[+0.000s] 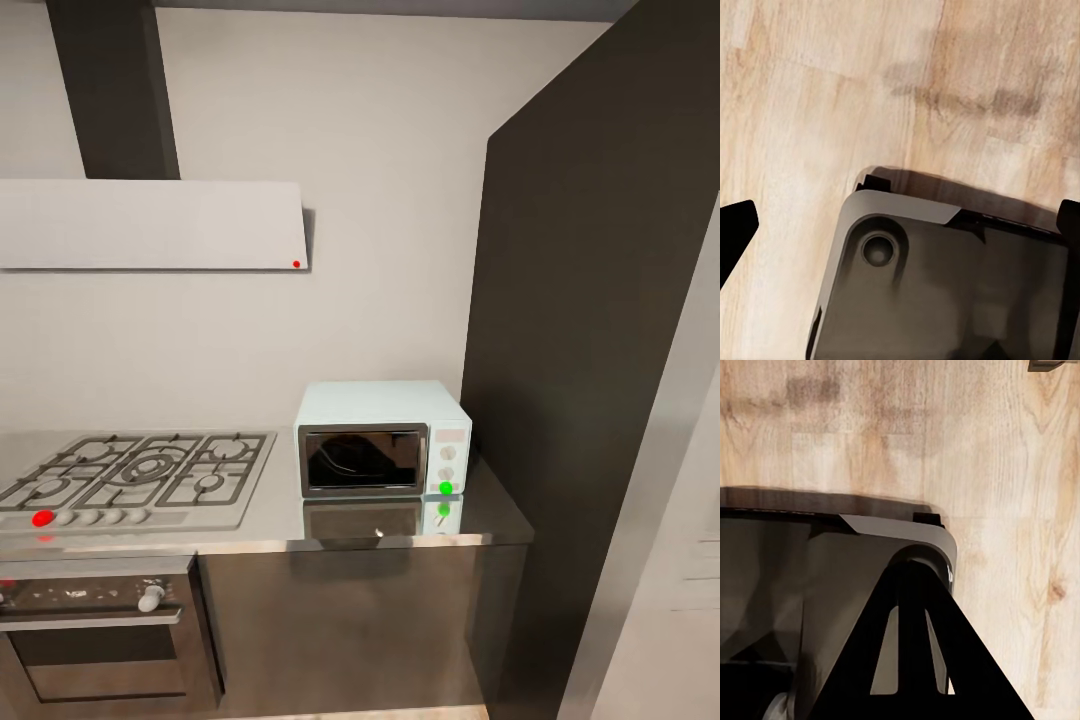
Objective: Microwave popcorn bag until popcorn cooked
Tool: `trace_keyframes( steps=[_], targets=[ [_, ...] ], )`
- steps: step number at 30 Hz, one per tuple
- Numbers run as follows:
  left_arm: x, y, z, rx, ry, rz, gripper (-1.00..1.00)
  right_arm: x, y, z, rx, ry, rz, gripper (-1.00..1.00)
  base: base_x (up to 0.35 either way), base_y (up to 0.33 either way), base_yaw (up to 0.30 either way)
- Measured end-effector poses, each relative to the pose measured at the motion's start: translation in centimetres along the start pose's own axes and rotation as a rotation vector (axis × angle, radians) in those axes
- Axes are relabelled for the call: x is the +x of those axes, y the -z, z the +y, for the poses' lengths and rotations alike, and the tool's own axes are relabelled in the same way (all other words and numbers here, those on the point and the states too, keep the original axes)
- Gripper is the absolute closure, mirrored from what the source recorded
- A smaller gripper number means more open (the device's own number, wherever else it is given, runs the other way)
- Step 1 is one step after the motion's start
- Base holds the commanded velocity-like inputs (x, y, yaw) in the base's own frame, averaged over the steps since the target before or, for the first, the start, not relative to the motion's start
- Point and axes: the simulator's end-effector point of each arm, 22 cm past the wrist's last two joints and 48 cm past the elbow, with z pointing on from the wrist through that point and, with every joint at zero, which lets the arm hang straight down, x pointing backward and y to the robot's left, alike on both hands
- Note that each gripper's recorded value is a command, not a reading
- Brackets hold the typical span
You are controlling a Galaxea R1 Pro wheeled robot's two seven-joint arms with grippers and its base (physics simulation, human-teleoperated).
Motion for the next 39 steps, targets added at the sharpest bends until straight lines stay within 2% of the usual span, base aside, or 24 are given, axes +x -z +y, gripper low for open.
trace_keyframes(
  steps=[39],
  targets=[
    [-0.03, -0.01, -0.07, 0.001, 0.0, 0.0, -1.0, 0.0, 0.0, 0.0, 0.0, 0.001, 0.0, 1.0, 0.0, 0.0, 0.0]
  ],
)
